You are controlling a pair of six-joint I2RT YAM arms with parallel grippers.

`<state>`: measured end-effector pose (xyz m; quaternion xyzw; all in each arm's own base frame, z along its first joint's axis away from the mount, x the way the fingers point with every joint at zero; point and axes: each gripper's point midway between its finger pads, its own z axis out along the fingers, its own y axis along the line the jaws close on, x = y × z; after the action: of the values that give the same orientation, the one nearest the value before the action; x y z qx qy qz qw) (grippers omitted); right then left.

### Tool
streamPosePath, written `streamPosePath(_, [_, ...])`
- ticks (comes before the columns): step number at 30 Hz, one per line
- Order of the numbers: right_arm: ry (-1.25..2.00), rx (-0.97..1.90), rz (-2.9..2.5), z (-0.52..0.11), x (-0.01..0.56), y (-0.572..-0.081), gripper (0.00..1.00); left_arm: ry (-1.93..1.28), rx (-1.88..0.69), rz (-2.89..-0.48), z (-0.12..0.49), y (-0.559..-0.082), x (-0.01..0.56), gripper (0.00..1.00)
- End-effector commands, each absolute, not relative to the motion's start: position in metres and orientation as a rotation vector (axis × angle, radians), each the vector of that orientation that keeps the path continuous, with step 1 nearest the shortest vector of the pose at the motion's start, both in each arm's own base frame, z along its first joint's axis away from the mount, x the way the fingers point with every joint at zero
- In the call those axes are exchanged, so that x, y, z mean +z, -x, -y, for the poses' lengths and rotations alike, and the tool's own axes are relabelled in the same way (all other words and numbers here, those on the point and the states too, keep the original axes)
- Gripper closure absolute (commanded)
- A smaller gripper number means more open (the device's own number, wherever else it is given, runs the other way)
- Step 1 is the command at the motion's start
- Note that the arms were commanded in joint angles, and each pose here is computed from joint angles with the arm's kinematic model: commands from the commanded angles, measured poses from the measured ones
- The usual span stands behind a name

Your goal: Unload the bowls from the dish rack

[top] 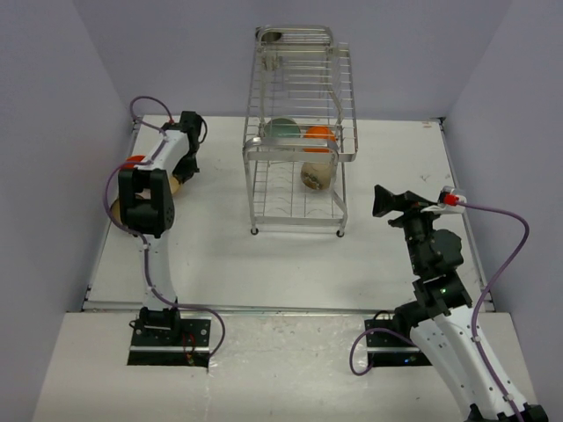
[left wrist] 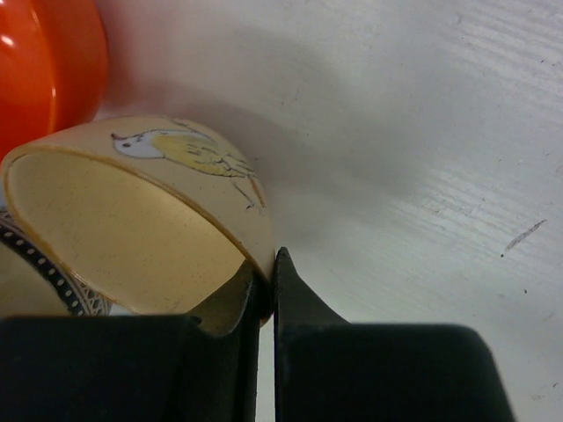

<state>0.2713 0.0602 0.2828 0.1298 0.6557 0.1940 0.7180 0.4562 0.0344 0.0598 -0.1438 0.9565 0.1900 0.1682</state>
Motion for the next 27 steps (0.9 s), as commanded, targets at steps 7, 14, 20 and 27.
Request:
streamPosePath(7, [-0.275,0.443,-1.423,-0.063,0.291,-0.272,0.01,0.398,0.541,-2.717,-0.049,-0.462,0.066,1.0])
streamPosePath(14, [-0.273,0.442,-1.427,-0.063,0.29,-0.273,0.01,0.438,0.498,-2.667,-0.046,-0.457,0.079,0.86])
streamPosePath(20, [-0.269,0.44,-1.43,-0.063,0.29,-0.273,0.01,0.47,0.446,-2.604,-0.043,-0.46,0.099,0.64])
streamPosePath(27, [-0.275,0.416,-1.439,-0.061,0.29,-0.275,0.01,0.518,0.351,-2.487,-0.036,-0.468,0.135,0.58])
